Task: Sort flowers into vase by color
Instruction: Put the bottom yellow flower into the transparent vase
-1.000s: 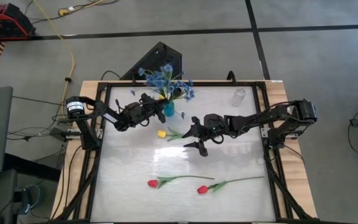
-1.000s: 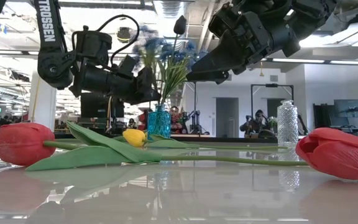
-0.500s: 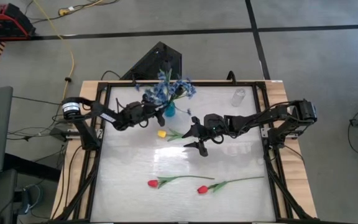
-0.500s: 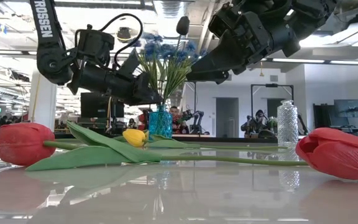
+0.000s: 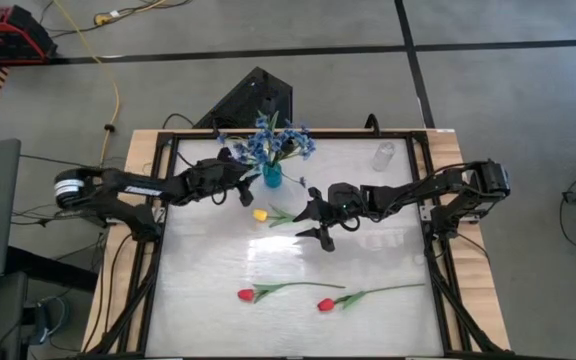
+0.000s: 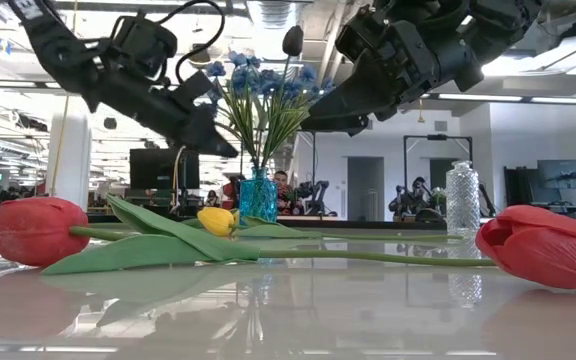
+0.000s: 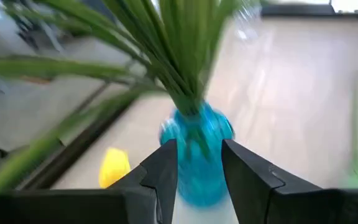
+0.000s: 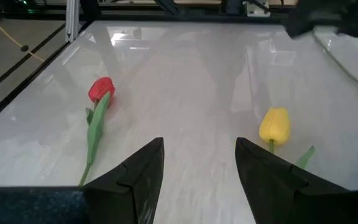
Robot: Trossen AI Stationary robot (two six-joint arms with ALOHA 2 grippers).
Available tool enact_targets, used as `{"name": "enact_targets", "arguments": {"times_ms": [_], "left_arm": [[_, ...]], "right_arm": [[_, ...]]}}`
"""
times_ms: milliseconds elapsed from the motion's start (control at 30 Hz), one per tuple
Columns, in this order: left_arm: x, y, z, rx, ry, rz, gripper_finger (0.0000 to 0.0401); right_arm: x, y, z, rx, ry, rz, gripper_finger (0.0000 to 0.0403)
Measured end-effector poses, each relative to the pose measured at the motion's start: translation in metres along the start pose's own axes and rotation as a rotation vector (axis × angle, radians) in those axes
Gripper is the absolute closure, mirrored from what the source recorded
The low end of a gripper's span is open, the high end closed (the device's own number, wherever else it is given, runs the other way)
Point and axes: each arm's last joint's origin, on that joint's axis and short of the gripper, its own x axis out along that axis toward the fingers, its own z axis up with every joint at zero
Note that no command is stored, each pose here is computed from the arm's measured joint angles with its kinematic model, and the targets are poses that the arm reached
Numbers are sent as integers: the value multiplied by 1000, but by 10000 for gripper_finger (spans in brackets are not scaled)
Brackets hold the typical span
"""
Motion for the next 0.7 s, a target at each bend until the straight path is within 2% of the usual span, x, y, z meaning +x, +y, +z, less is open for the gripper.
{"name": "enact_targets", "arguments": {"times_ms": [233,433,533,700], "left_arm": [[-29,-1,-4,-44,195,-184,287],[-51,-7,-3,-70,259,-300,287],[-61,-11,4,-35,211,-333,287],[-81,-16,21,73,44,-429,287]], "right_arm": [[-1,-3,-8,20,86,-6,179],[-2,-4,-13,-13,135,-8,179],[-2,-4,-12,-22,122,-7,179],[-1,-3,-11,-25,116,-5,179]]}}
